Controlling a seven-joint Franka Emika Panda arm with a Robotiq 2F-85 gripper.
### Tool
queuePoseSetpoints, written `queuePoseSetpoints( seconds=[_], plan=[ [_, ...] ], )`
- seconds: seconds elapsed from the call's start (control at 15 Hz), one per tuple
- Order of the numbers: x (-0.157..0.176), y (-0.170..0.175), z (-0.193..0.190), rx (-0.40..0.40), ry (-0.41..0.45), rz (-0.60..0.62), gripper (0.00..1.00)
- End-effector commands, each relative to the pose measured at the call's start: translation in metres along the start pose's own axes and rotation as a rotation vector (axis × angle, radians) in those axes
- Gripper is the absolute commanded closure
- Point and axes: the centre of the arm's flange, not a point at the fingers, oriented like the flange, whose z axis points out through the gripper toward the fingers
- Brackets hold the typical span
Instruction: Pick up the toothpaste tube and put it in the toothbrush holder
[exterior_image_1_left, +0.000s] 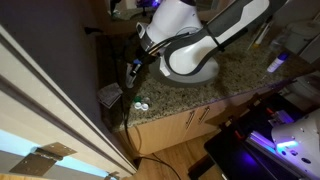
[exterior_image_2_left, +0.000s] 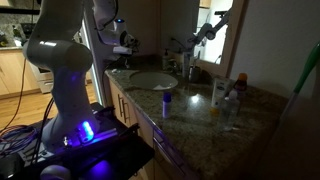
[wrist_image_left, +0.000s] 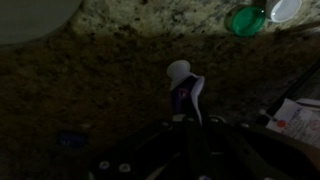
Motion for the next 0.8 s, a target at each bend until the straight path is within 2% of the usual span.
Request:
queuePoseSetpoints(
  seconds=[0.0, 0.13, 0.33, 0.4, 0.6, 0.67, 0.73],
  plan=[
    [0.016, 0.007, -0.069, -0.103, 0.06, 0.012, 0.99],
    [0.025, 0.017, -0.12, -0.139, 0.094, 0.066, 0.99],
    [0.018, 0.035, -0.193, -0.263, 0.158, 0.168, 0.99],
    [0.041, 0.039, -0.148, -0.185, 0.159, 0.124, 0.96],
    [0.03, 0.053, -0.195, -0.245, 0.188, 0.177, 0.99],
    [0.024, 0.058, -0.186, -0.271, 0.169, 0.196, 0.99],
    [0.014, 0.072, -0.182, -0.331, 0.147, 0.236, 0.99]
  ],
)
